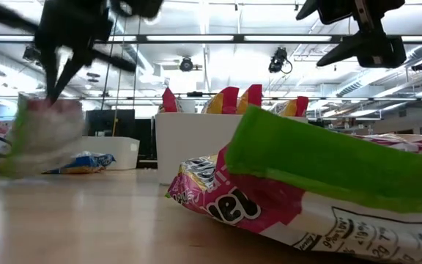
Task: Sort Maruchan noodles
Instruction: Put the green noodle pack into the top white bin
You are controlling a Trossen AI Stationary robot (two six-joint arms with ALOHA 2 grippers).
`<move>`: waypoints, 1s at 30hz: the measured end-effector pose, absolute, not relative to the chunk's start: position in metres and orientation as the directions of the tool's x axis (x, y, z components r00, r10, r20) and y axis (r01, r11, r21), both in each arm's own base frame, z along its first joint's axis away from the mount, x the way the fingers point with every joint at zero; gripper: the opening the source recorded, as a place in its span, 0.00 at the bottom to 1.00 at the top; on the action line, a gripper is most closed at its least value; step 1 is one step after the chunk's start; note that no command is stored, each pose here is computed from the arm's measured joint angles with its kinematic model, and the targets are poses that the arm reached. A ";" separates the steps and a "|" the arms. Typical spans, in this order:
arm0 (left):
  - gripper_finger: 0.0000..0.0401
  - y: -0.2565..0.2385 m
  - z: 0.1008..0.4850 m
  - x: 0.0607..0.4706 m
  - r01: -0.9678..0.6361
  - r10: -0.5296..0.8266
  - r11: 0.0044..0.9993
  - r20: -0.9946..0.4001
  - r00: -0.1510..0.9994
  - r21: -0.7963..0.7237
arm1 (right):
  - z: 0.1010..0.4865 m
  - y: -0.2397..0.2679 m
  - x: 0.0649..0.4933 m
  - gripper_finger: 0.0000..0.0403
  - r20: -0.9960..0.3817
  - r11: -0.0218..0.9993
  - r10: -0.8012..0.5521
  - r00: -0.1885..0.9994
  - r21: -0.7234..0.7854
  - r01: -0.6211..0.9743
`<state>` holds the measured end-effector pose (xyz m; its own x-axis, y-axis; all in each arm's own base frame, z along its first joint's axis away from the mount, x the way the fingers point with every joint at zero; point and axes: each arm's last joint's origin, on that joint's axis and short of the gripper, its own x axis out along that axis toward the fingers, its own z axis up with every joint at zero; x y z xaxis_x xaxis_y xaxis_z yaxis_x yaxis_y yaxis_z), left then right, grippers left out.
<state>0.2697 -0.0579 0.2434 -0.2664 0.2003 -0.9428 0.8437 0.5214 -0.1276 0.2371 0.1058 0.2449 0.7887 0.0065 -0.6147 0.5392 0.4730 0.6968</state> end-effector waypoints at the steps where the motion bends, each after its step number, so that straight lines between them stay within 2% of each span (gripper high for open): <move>1: 0.01 -0.053 0.255 0.267 0.851 0.226 0.515 -0.941 -0.253 -0.105 | 0.244 0.106 0.237 0.73 -0.621 0.463 0.004 0.784 0.696 0.549; 7: 0.00 -0.012 0.314 0.244 0.829 0.352 0.534 -0.935 -0.039 0.166 | 0.243 0.105 0.235 0.73 -0.635 0.437 -0.002 0.773 0.694 0.572; 10: 0.00 0.013 0.328 0.229 0.775 0.392 0.586 -0.920 -0.015 0.237 | 0.243 0.105 0.235 0.73 -0.634 0.438 0.000 0.773 0.695 0.570; 17: 0.00 0.073 0.341 0.207 0.644 0.466 0.695 -0.882 -0.064 0.320 | 0.242 0.103 0.236 0.73 -0.640 0.482 0.001 0.768 0.674 0.560; 24: 0.00 0.127 0.343 0.195 0.540 0.536 0.736 -0.839 -0.095 0.409 | 0.242 0.091 0.241 0.73 -0.641 0.481 -0.035 0.767 0.662 0.575; 30: 0.00 0.163 0.341 0.179 0.474 0.560 0.769 -0.809 -0.177 0.429 | 0.242 0.084 0.244 0.73 -0.654 0.531 0.008 0.757 0.644 0.551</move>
<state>0.1789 0.1629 0.3412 -0.1771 0.5603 -0.8092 0.4738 0.7691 0.4288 0.2440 0.0842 0.2422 0.7568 0.0079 -0.6536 0.5508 0.5308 0.6441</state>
